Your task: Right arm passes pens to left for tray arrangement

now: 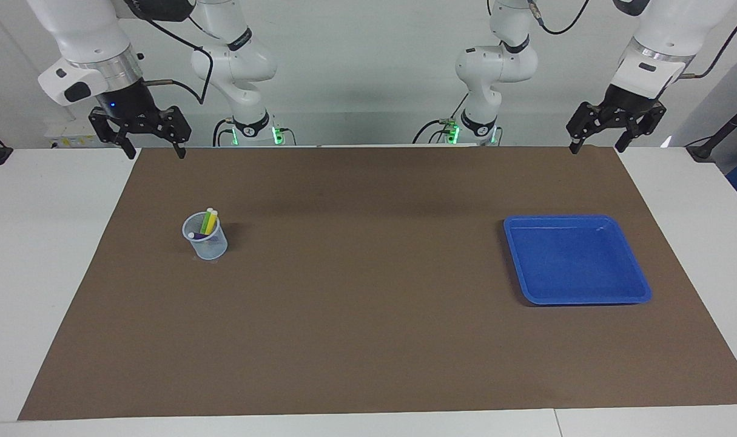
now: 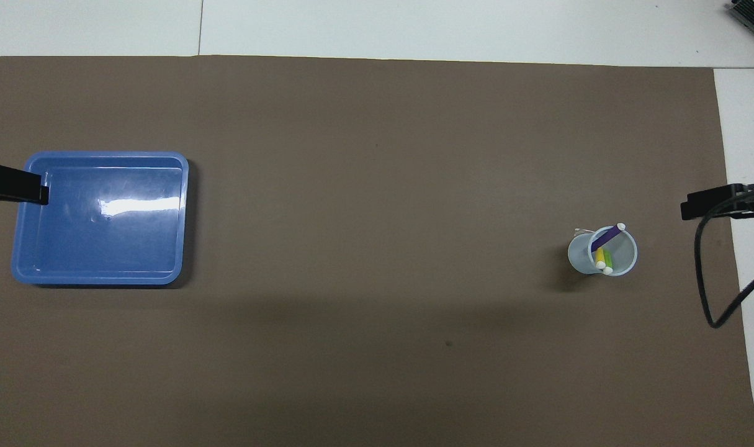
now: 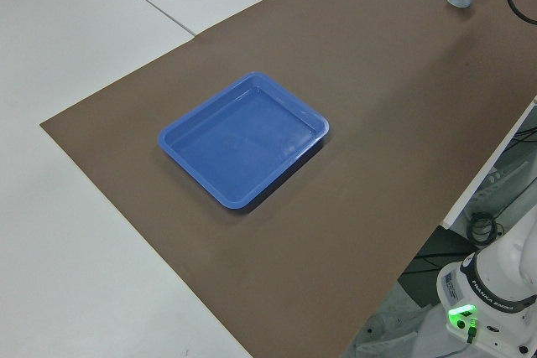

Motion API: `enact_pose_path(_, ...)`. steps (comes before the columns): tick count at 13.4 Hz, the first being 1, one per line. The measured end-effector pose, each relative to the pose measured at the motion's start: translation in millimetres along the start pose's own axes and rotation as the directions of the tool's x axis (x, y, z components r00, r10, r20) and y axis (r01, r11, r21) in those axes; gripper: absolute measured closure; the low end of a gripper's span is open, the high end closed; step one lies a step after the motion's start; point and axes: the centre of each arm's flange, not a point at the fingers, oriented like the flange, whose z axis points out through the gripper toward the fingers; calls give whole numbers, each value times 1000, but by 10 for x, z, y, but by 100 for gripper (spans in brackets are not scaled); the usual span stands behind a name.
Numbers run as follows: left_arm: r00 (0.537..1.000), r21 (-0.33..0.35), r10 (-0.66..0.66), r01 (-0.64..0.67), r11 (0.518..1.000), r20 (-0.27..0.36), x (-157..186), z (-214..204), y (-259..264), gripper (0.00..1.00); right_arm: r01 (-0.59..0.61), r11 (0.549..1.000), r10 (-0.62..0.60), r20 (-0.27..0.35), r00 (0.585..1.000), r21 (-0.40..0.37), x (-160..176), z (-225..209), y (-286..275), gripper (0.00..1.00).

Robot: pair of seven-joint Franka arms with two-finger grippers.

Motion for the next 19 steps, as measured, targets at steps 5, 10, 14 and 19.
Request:
enact_pose_path(5,1000,0,0,0,1000,0,0,0,0,0,0,1000,0,-3,1000,0,0,-15,-2,0)
enact_pose_path(10,1000,0,0,0,1000,0,0,0,0,0,0,1000,0,-4,1000,0,0,-17,-1,0)
enact_pose_path(14,1000,0,0,0,1000,0,0,0,0,0,-1,1000,1,-7,1000,0,1,-28,-1,0)
enact_pose_path(19,1000,0,1,-1,1000,0,-1,-2,5,0,3,1000,-3,-46,999,-2,56,48,-19,0)
